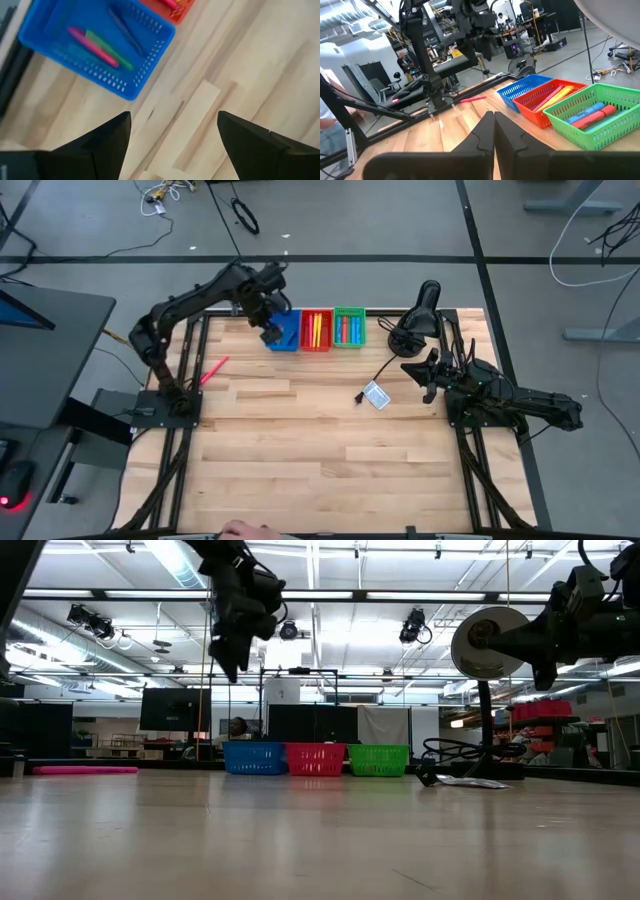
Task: Pick & Place Markers
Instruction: Put the pink marker into the red bin
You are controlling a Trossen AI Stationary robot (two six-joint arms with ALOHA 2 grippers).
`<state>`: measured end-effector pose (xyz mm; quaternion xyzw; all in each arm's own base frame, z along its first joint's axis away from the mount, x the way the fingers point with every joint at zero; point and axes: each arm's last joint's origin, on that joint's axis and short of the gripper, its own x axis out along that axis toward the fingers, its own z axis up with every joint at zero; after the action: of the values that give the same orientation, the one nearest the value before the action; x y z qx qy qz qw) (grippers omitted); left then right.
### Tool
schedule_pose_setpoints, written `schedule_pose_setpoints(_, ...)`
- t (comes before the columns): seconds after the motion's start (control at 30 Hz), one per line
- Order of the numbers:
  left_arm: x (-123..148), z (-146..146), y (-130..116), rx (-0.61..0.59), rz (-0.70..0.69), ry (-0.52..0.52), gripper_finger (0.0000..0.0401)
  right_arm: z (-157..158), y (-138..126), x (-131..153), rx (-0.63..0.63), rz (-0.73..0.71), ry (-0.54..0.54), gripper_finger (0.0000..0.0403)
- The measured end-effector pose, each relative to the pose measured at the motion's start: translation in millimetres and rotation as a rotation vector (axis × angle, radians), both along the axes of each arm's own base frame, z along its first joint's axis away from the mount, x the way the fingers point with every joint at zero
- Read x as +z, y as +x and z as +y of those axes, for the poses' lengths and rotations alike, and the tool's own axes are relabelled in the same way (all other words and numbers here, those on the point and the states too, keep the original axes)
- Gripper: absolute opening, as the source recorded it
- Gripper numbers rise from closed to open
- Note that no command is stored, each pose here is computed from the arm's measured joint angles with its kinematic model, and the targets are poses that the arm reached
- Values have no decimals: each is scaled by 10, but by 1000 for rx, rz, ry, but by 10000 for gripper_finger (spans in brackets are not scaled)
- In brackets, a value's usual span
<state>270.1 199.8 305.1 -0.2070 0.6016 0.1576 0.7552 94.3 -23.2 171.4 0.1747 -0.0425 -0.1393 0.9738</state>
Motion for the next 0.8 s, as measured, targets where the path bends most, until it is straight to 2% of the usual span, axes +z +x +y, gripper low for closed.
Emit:
schedule_pose_setpoints(0.17, -151, -87, -176, 86, 14, -27, 300, 0, 0, 0, 0, 0, 0, 11)
schedule_pose_setpoints(0.57, -232, -352, -709, 143, 63, 23, 300, 0, 0, 0, 0, 0, 0, 11)
schedule_pose_setpoints(0.8, -280, -533, -1066, 312, 54, 1, 300, 0, 0, -1, 0, 0, 0, 11)
